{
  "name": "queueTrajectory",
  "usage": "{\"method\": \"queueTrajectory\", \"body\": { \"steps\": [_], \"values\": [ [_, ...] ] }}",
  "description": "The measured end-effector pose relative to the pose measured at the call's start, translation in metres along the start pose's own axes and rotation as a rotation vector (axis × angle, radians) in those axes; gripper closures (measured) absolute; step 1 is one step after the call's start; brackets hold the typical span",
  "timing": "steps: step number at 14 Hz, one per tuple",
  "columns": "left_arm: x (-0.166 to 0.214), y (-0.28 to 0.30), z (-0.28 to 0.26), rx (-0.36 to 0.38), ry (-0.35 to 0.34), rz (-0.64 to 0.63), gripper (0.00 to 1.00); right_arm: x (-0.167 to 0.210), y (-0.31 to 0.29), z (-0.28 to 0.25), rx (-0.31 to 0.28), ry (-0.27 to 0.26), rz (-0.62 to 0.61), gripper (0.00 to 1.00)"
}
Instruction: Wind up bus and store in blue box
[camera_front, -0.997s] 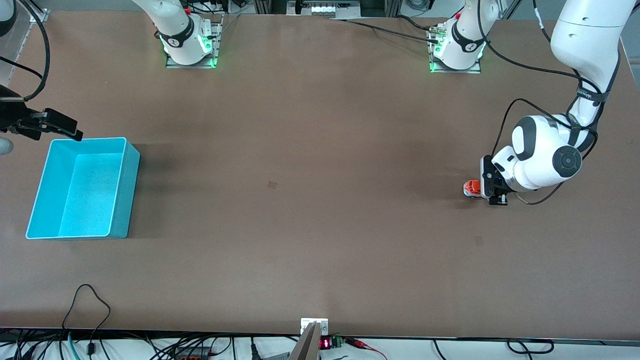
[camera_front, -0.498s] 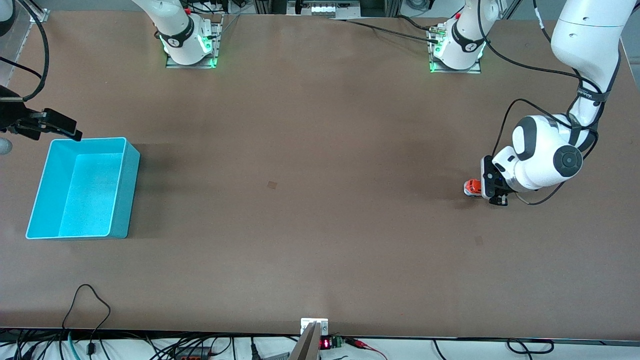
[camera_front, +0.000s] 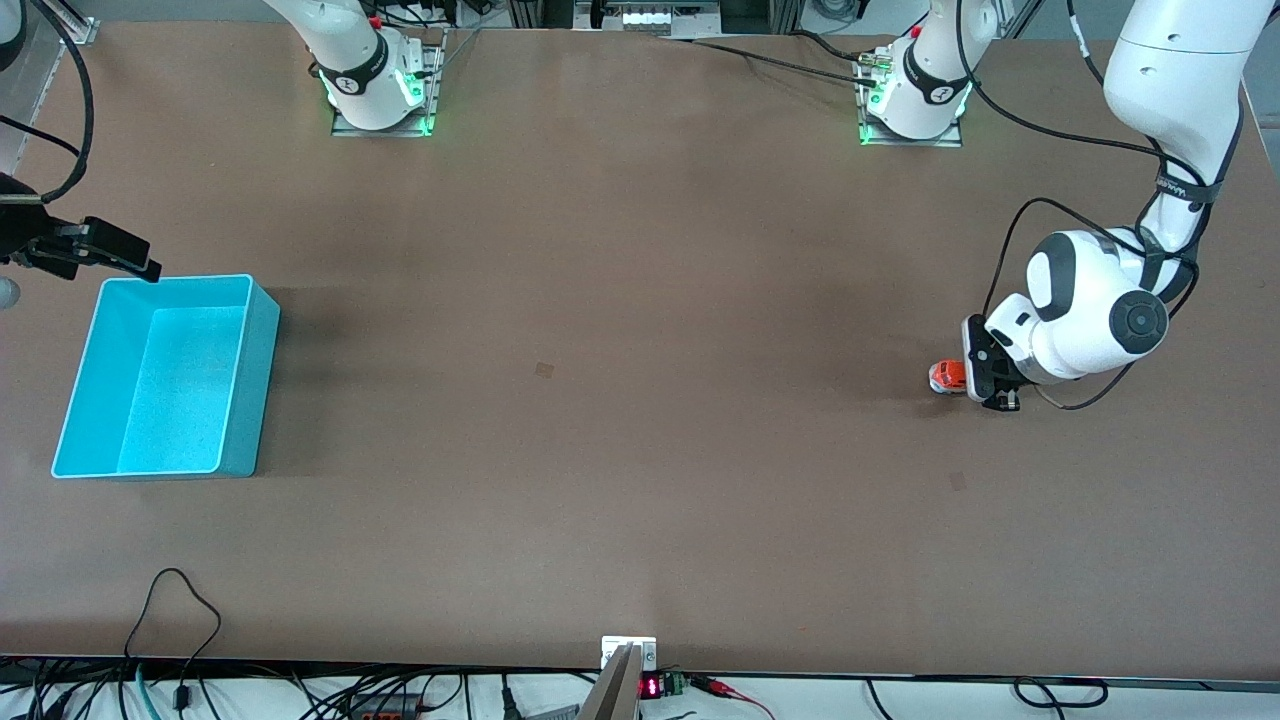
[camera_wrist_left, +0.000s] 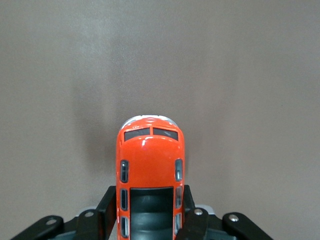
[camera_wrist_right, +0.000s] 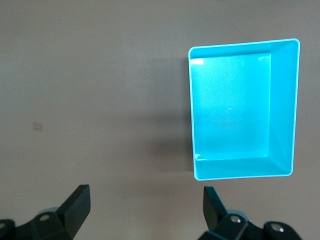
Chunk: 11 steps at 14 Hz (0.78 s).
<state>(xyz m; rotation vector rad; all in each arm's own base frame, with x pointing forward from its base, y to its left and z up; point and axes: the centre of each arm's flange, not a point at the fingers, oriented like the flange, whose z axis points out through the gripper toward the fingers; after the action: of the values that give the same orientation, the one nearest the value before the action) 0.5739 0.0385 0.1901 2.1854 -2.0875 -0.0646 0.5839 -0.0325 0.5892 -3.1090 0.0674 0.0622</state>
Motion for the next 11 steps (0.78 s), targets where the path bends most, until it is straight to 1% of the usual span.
{"method": "queueTrajectory", "body": {
  "steps": [5,6,11],
  "values": [
    [-0.003,0.0,0.0,0.0,0.001,-0.006,0.47,0.0,0.001,0.0,0.0,0.0,0.002,0.0],
    [-0.011,0.0,0.0,0.0,0.002,-0.02,0.47,0.0,0.001,0.0,0.0,0.0,0.003,0.0],
    [-0.077,0.006,-0.002,0.005,0.015,-0.105,0.47,0.0,0.002,0.0,0.0,0.0,0.003,0.0]
  ]
}}
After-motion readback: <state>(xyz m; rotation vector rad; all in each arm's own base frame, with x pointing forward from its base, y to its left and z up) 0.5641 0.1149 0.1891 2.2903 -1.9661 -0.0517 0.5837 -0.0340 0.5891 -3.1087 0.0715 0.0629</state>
